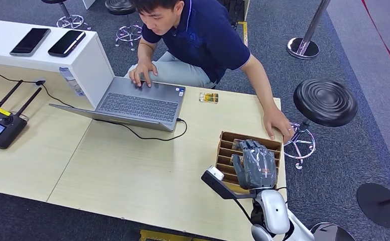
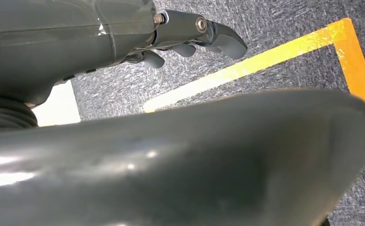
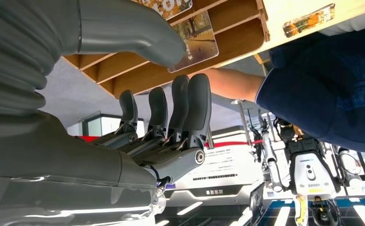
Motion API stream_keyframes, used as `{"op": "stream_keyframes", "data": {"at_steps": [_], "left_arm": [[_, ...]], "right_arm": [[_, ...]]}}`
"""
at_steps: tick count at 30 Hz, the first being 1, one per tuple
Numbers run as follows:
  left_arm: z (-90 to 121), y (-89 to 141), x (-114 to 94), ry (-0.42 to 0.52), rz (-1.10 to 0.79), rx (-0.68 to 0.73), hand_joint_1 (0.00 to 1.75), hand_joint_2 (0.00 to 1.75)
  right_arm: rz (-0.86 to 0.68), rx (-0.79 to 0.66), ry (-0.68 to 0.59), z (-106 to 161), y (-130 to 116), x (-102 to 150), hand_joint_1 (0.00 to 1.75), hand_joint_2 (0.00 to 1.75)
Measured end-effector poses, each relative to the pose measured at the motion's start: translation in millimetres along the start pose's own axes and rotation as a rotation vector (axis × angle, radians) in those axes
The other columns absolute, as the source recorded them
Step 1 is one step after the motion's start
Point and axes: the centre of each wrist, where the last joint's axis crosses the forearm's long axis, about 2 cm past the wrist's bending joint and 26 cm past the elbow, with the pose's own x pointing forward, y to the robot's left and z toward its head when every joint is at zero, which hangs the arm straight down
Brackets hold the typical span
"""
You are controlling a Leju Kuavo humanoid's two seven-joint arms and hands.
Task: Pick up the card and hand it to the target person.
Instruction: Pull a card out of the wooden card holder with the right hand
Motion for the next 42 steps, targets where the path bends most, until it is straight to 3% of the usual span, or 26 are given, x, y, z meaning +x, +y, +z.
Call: {"op": "stream_keyframes", "data": {"at_steps": [14,20,30,34,39,42], "left_arm": [[0.1,-0.2,-0.5,0.001,0.000,0.000,0.00,0.00],[0.2,-0.3,-0.8,0.002,0.000,-0.001,0.00,0.00],[0.5,-0.9,-2.4,0.005,-0.001,-0.002,0.00,0.00],[0.6,-1.1,-2.9,0.008,-0.001,-0.003,0.00,0.00],[0.6,-1.2,-3.2,0.009,-0.001,-0.003,0.00,0.00],[0.6,-1.2,-3.2,0.009,-0.001,-0.003,0.00,0.00]], "right_arm": [[0.011,0.024,0.009,1.4,6.3,-1.7,0.45,1.75],[0.011,0.041,0.013,1.7,9.1,-1.4,0.64,1.75],[0.007,0.063,0.021,2.0,11.8,-0.8,1.15,1.75],[0.005,0.069,0.024,2.1,12.8,-0.8,1.06,1.75],[0.003,0.076,0.028,2.4,14.2,-1.0,0.75,1.75],[0.002,0.081,0.030,2.7,15.2,-1.5,0.67,1.75]]}}
